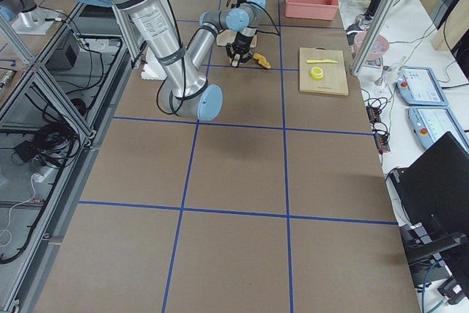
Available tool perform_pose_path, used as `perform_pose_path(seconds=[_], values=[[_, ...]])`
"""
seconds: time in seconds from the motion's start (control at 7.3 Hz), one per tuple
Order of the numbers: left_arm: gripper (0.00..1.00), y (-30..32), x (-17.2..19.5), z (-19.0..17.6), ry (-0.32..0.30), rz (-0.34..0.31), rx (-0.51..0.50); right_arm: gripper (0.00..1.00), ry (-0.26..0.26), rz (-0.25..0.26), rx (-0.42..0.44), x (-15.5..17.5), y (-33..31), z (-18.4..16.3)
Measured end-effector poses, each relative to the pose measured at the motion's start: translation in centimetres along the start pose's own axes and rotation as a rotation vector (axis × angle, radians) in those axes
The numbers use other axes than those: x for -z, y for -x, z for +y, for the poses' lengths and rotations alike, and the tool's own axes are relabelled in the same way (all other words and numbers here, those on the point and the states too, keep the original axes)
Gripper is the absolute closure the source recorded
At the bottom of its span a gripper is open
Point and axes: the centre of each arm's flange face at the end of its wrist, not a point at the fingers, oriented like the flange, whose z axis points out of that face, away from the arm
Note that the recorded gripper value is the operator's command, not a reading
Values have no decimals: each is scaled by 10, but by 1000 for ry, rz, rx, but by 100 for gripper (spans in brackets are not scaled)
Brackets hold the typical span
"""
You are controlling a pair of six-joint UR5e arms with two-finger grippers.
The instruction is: Sweep and dump trash into bin
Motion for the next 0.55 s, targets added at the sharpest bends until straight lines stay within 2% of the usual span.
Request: perform_pose_path(seconds=[0.14, 0.27, 0.41, 0.55], values=[[8, 6, 0, -3, 8, -8, 7, 100, 11, -2, -44, 18, -8, 17], [10, 9, 1, -4, 12, -13, 10, 100, 43, -9, -105, 33, -7, 44], [11, 11, 1, -4, 15, -16, 13, 100, 70, -20, -203, 37, -1, 71], [21, 14, 0, -6, 16, -19, 15, 100, 77, -48, -365, 36, 13, 94]])
